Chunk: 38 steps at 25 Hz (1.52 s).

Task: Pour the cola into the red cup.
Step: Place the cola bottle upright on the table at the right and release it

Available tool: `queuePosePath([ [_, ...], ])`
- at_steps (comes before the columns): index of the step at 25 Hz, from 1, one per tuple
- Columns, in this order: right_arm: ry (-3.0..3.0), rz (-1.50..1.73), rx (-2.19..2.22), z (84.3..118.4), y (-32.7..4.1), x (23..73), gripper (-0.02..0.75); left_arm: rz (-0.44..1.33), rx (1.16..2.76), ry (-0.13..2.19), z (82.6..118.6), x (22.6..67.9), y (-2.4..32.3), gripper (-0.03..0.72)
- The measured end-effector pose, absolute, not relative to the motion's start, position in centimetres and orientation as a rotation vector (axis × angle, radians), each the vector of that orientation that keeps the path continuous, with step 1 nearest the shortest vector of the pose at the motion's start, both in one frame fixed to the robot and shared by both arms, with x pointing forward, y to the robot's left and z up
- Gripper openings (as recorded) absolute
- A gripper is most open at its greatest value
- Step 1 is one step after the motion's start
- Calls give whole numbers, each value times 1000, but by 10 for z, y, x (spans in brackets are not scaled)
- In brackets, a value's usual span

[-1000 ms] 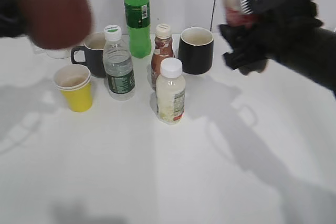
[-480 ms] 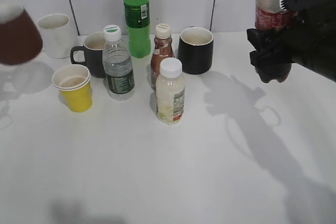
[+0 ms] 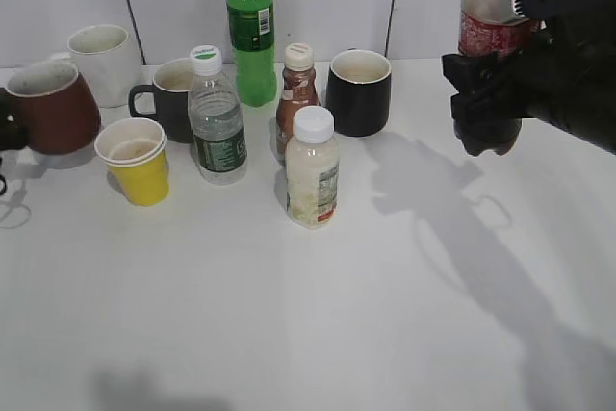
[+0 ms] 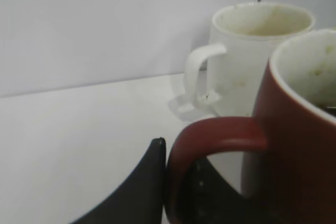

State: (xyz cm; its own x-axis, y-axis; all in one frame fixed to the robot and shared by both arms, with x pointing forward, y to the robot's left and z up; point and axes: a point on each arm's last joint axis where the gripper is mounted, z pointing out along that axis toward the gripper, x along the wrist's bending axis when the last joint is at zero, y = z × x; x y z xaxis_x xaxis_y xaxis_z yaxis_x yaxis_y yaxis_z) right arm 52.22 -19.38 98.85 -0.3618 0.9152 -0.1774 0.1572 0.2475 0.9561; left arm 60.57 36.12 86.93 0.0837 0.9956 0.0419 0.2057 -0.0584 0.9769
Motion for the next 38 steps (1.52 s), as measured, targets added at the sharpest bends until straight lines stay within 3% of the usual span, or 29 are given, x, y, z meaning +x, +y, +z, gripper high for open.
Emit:
queuePosePath([
  [6,1713,1192,1004,988,-194,522,483,1060,1455,1288,841,605,360,55],
  [13,1713,1192,1003,988,-194,522,483,1060,1440,1278,837,603,360,57],
  [33,1709,1201,1018,988,-194,522,483,1004,1425,1346,827,572,353,283],
  [38,1652,1241,1065,989,-195,524,483,1009,1414,1388,840,551,351,318],
])
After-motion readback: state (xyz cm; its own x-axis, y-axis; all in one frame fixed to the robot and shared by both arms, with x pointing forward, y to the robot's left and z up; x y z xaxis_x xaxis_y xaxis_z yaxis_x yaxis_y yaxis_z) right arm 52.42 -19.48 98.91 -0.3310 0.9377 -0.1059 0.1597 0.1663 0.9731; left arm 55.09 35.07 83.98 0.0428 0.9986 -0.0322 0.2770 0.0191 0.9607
